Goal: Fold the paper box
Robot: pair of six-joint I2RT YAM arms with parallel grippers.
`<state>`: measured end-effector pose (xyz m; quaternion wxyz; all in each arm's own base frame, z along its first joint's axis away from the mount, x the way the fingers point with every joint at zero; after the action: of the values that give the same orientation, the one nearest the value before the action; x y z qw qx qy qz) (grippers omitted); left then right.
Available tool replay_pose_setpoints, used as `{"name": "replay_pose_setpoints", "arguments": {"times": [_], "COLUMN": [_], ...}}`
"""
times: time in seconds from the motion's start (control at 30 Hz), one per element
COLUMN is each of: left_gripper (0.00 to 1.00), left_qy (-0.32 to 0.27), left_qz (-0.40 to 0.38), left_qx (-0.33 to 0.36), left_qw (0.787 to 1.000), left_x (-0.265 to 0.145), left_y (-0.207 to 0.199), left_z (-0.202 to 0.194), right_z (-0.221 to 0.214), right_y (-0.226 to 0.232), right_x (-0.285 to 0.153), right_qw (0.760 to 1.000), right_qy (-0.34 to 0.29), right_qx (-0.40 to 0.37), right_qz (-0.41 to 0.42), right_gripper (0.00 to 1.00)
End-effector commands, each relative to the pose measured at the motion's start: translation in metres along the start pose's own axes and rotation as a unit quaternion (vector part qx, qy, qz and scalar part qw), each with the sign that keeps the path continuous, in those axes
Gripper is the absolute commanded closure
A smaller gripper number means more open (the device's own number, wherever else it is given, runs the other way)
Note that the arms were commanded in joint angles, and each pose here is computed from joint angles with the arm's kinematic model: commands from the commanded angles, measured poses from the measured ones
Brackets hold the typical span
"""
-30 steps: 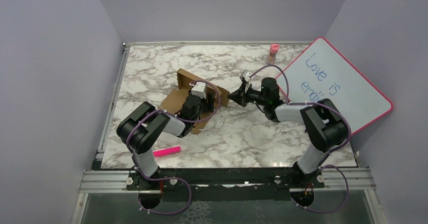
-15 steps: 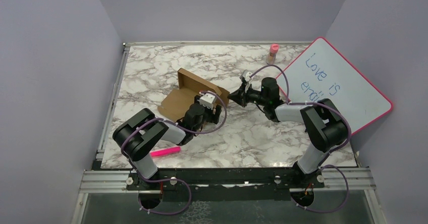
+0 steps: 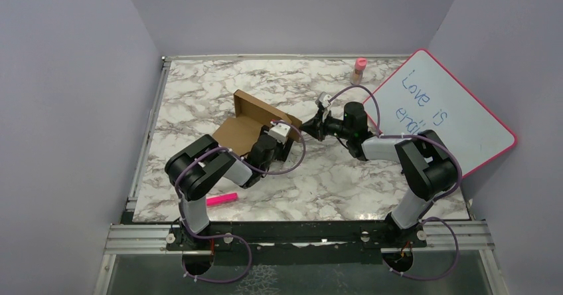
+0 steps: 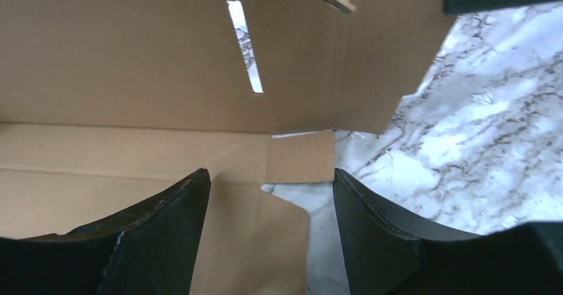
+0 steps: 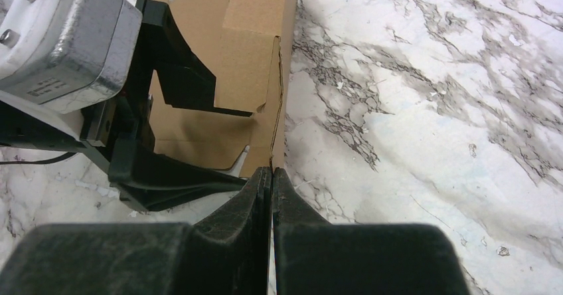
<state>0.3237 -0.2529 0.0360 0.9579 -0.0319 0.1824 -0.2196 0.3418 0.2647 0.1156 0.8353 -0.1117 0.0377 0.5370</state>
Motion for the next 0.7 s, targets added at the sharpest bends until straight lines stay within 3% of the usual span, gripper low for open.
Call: {"name": "replay_pose_setpoints", "arguments": {"times": [0.0,0.33,0.67], "left_gripper": [0.33,0.4,0.44], "left_qy": [-0.024,-0.046,-0.032], "left_qz": [0.046,0.071,0.057], "left_qx": [0.005,-0.006,-0.042], "left_qw": [0.999,0.996,0.997], "left_x": [0.008,0.007,0.01], "left_y": [0.01,0.016,0.02], "left_z": [0.012,0.026,0.017], "right_z": [0.01,0.009,0.01], "right_y": [0.002,0.002,0.003], "right_x": [0.002,0.002,0.002], "right_qw": [1.0,1.0,1.0], "right_qy": [-0.01,-0.009,-0.011], "right_qx": [-0.007,-0.008,-0.005], "right_qz": [0.014,0.012,0.019], "right_gripper": [0.92,0.92,0.92]}}
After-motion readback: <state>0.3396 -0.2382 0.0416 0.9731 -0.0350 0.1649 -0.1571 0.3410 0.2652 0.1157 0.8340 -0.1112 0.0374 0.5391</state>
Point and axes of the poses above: each gripper's point midway between its finger pads, its own x axis out along the fingers, its own y axis along the line the jaws close on, z = x × y, the point moved 2 cm from there along -x, back along the fingers, and after that the axes turned 13 degrees about -x, right-handed, at the moved point
